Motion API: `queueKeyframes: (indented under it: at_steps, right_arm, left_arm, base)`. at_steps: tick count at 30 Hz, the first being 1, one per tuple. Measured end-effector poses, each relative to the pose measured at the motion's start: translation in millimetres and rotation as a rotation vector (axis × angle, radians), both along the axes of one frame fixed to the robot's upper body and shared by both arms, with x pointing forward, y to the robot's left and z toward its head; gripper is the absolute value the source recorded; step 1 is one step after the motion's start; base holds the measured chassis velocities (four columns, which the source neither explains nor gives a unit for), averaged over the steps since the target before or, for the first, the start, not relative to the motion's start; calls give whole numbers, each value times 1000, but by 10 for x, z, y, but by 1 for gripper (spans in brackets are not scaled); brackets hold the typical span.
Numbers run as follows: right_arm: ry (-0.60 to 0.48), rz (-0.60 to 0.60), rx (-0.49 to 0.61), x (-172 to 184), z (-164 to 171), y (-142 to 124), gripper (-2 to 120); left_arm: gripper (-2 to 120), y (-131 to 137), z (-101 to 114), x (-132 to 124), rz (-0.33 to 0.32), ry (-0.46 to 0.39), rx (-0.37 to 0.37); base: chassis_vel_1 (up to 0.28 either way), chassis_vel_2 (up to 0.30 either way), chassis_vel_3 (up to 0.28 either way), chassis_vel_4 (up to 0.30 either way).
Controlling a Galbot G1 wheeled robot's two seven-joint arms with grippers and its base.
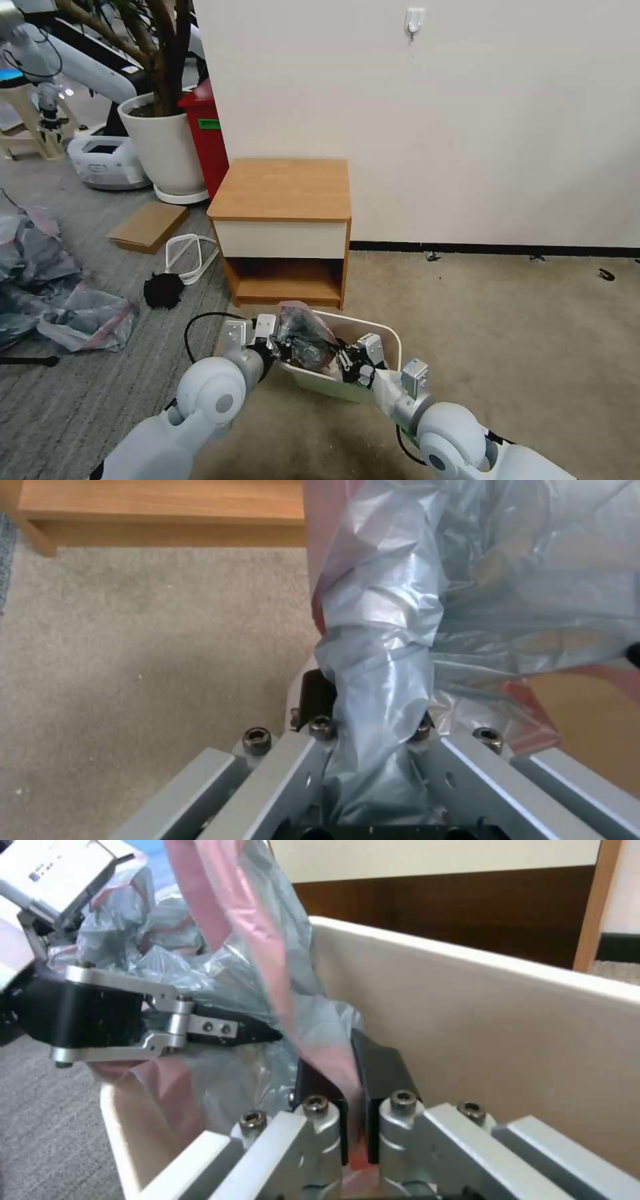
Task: Pick up the garbage bag from the table and place it over the trash can.
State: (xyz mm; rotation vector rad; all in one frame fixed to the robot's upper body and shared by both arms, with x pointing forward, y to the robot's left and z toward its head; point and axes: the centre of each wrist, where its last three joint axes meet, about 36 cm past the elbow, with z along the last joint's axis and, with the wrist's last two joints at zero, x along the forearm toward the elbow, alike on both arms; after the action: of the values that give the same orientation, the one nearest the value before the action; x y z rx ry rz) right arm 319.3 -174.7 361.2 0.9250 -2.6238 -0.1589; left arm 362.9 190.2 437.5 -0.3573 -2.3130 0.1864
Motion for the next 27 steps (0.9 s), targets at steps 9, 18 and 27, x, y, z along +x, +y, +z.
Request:
queueKeyframes:
  at_steps: [9, 18, 27]
  right_arm:
    - [4, 0, 22, -20, 90, -32, 4]
    - [12, -2, 47, -39, 133, -30, 0]
    - [0, -14, 48, -38, 149, -81, 0]
  left_arm:
    - [3, -1, -39, 26, 1, 7, 6]
    - [3, -53, -68, 51, -5, 10, 2]
    - [3, -84, -85, 57, -11, 12, 5]
  base:
    - [0, 0, 0, 0]
    - [0, 0, 0, 0]
    - [0, 0, 0, 0]
